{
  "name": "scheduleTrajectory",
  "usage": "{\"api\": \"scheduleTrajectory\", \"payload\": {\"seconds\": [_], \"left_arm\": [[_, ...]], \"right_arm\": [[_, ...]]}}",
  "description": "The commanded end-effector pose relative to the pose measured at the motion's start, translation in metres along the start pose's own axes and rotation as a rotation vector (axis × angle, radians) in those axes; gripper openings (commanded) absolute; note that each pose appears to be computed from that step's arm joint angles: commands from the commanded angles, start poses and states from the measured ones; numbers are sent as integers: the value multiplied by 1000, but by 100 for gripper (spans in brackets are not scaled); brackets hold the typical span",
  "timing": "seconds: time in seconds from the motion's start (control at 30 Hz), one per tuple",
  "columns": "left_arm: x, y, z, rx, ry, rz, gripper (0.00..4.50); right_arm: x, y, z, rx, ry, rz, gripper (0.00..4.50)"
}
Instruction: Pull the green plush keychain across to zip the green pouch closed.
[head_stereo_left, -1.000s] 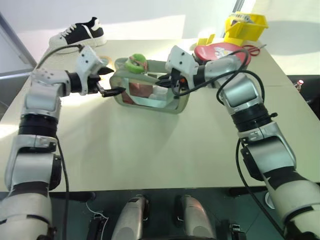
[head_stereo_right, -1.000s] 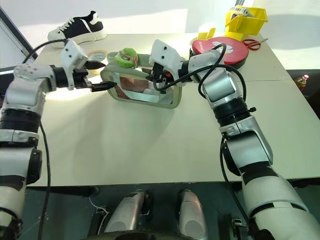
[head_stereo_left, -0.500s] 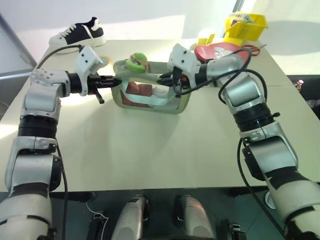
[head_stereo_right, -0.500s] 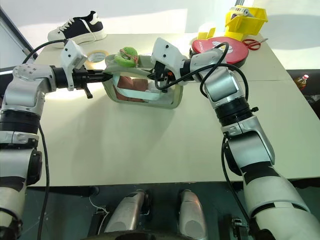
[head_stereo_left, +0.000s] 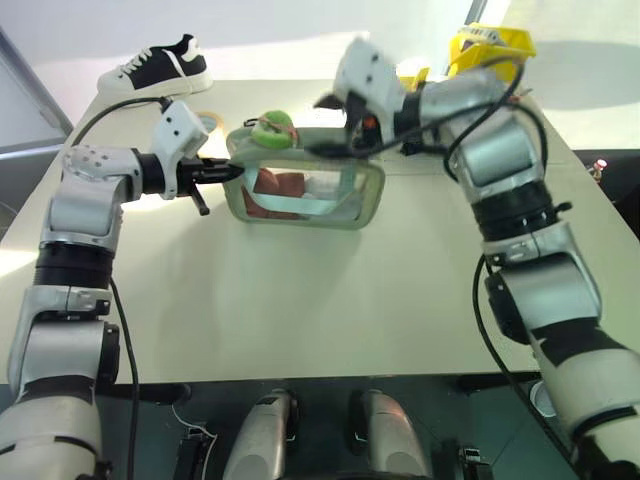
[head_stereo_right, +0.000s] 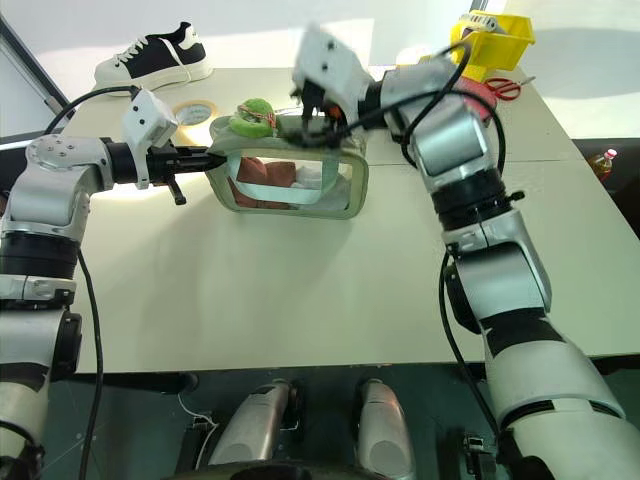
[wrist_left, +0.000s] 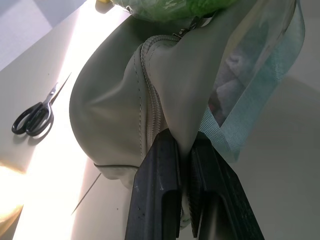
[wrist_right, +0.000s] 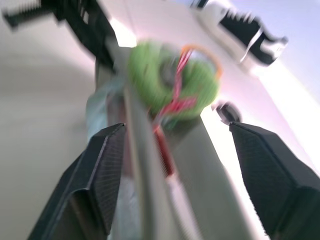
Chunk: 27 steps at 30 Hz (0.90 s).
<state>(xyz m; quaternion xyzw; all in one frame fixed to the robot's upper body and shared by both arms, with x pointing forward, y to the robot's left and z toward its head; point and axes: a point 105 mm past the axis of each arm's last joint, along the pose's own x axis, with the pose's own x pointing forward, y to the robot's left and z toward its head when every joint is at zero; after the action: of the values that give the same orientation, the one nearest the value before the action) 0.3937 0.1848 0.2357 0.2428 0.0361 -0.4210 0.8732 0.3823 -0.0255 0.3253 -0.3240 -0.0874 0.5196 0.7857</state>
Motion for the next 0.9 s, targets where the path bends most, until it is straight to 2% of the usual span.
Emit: {"api": "scheduleTrajectory", "payload": {"seconds": [0.03, 0.23, 0.43, 0.47, 0.5, 0.6, 0.67, 0.7, 0.9], "left_arm": [[-9, 5, 15, 46, -33, 26, 0], [-9, 4, 16, 45, -38, 24, 0], [-9, 5, 17, 50, -39, 30, 0], [-10, 6, 18, 47, -43, 40, 0], [-10, 8, 19, 44, -46, 47, 0], [-10, 9, 19, 45, -47, 48, 0], [-9, 8, 20, 48, -48, 45, 0], [-8, 8, 20, 48, -49, 45, 0], [-6, 8, 21, 49, -53, 42, 0]], "right_arm": [[14, 15, 29, -4, -104, 43, 337], [50, 29, 24, 24, -112, 44, 337], [57, 22, 9, 27, -69, 4, 337], [57, 21, 8, 28, -64, -2, 286], [56, 19, 7, 27, -61, -5, 263], [55, 17, 4, 15, -46, -9, 105], [54, 15, 1, 12, -38, -20, 24], [53, 14, 1, 12, -37, -25, 6], [31, -4, 11, 1, -57, -87, 6]]}}
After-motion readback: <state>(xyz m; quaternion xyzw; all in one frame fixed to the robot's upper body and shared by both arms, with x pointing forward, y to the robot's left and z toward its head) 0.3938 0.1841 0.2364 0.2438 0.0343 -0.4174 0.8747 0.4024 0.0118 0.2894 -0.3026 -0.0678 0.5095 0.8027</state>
